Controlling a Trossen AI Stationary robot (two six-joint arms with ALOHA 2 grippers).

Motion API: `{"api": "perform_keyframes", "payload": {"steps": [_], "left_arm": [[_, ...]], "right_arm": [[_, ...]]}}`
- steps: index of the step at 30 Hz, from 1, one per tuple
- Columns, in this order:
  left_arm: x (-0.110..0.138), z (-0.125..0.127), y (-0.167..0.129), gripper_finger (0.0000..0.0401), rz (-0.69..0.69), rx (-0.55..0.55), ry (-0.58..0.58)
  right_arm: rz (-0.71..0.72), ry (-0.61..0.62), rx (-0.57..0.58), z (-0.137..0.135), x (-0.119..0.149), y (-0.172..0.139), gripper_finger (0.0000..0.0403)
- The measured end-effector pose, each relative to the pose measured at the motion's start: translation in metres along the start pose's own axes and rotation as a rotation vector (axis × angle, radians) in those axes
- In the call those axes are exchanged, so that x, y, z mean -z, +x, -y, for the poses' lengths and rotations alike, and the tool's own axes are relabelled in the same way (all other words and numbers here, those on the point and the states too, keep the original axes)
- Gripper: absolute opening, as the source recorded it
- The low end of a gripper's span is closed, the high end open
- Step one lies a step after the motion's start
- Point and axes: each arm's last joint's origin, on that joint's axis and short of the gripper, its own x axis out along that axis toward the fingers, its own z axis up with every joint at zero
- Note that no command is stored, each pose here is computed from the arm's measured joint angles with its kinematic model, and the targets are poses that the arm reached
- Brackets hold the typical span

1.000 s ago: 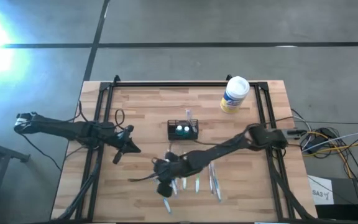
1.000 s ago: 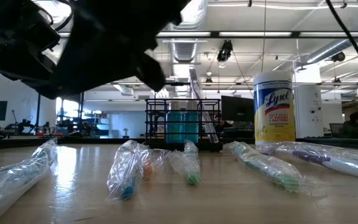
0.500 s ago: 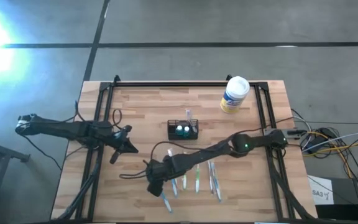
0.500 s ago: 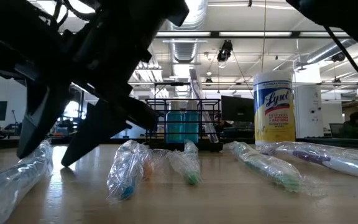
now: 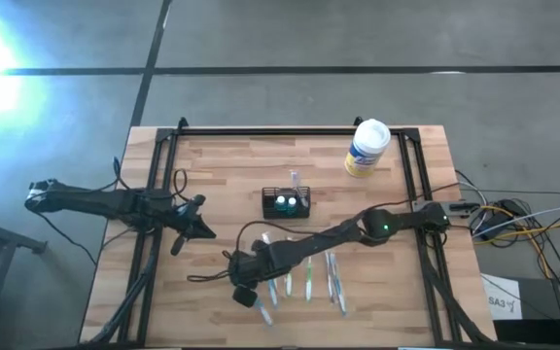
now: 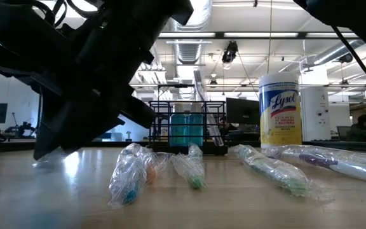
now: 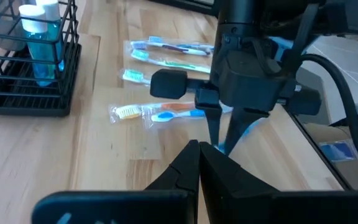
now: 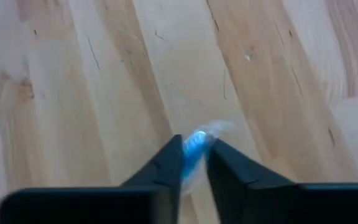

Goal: Pick & Place toothbrushing station
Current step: Put the left blue toothbrush into the black wire organizer

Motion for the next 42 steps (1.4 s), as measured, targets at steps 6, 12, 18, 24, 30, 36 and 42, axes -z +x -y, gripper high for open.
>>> {"api": "perform_keyframes", "payload": {"steps": [6, 12, 18, 24, 30, 36, 42], "left_arm": [[-0.002, 0.001, -0.002, 0.0014, 0.022, 0.020, 0.039], [-0.012, 0.005, -0.007, 0.0014, 0.148, 0.042, 0.081], [-0.018, 0.007, -0.011, 0.0014, 0.223, 0.049, 0.149], [-0.021, 0.008, -0.012, 0.0014, 0.282, 0.050, 0.229], [-0.025, 0.008, -0.013, 0.0014, 0.333, 0.020, 0.253], [-0.028, 0.001, -0.011, 0.0011, 0.374, -0.186, 0.142], [-0.033, -0.002, 0.004, 0.0005, 0.371, -0.227, 0.167]], "right_arm": [[0.050, -0.092, -0.007, 0.000, -0.010, -0.013, 0.0012], [0.240, -0.236, -0.086, -0.018, -0.038, -0.079, 0.0009], [0.524, -0.472, -0.115, -0.043, -0.053, -0.178, 0.0008], [0.766, -0.659, -0.192, -0.028, -0.054, -0.253, 0.0008], [0.881, -0.685, -0.267, 0.030, -0.032, -0.244, 0.0008], [1.071, -0.687, -0.394, 0.104, -0.002, -0.214, 0.0008], [1.215, -0.642, -0.420, 0.159, 0.022, -0.203, 0.0008]]}}
